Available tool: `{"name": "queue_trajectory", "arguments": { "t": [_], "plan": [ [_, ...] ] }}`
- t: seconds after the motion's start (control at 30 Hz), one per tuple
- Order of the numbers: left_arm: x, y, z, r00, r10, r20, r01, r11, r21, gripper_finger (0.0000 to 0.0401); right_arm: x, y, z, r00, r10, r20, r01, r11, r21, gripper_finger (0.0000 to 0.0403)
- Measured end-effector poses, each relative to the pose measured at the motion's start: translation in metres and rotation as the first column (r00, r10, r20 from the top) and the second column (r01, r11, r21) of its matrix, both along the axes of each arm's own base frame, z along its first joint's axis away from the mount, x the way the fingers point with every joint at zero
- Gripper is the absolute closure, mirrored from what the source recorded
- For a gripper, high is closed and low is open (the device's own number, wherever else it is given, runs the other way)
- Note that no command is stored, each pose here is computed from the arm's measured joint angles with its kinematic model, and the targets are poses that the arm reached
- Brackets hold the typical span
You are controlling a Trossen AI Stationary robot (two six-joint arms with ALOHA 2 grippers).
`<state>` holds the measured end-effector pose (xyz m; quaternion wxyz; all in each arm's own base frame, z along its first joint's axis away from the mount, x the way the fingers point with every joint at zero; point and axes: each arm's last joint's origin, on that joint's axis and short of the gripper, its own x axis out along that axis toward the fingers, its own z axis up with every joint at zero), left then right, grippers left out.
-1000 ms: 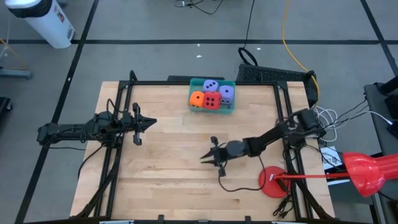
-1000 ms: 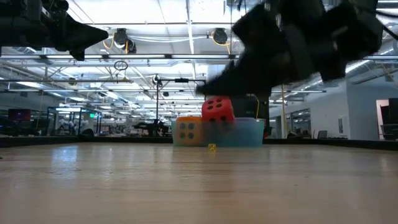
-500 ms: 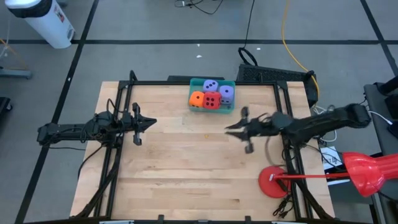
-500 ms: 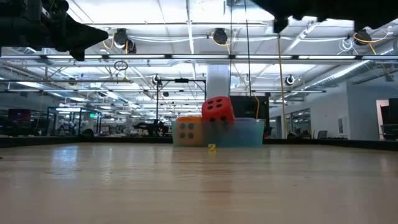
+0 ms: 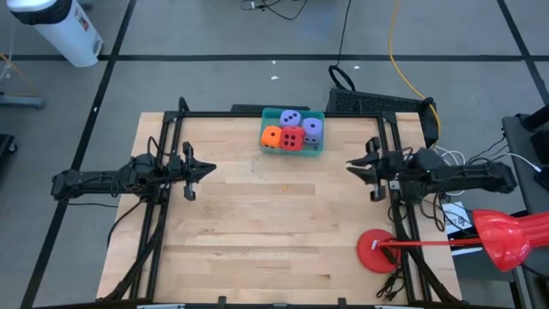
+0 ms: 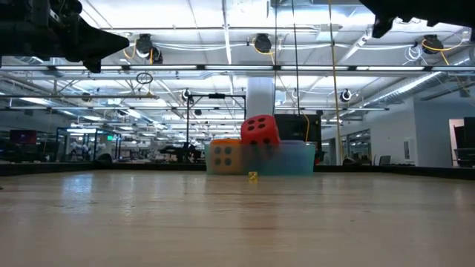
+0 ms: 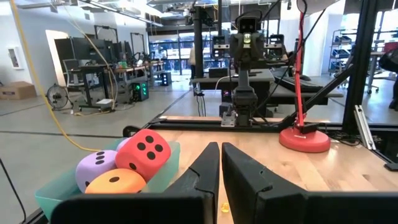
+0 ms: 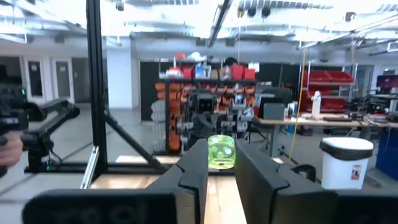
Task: Pick & Place Dice
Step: Put the small light green dice into the blue transparent bin
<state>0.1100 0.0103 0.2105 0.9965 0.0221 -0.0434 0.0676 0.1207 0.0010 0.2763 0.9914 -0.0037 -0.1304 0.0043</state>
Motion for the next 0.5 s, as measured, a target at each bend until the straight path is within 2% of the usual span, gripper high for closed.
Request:
{"name": "queue_trajectory", "arguments": {
  "t": [0.17,0.37,0.5],
  "plan": [
    [0.000,0.000,0.000,1.000,0.000,0.000,0.000,1.000,0.000,0.0370,-0.011,-0.001,-0.015,1.000,-0.002,0.014,0.001,1.000,0.022,0.0361],
    [0.000,0.000,0.000,1.000,0.000,0.000,0.000,1.000,0.001,0.0370,-0.009,-0.001,-0.037,0.999,-0.002,-0.034,0.003,1.000,0.023,0.0342],
    [0.000,0.000,0.000,1.000,0.000,0.000,0.000,1.000,0.001,0.0370,-0.008,-0.001,-0.046,0.998,-0.014,-0.060,0.015,1.000,0.024,0.0344]
  ]
}}
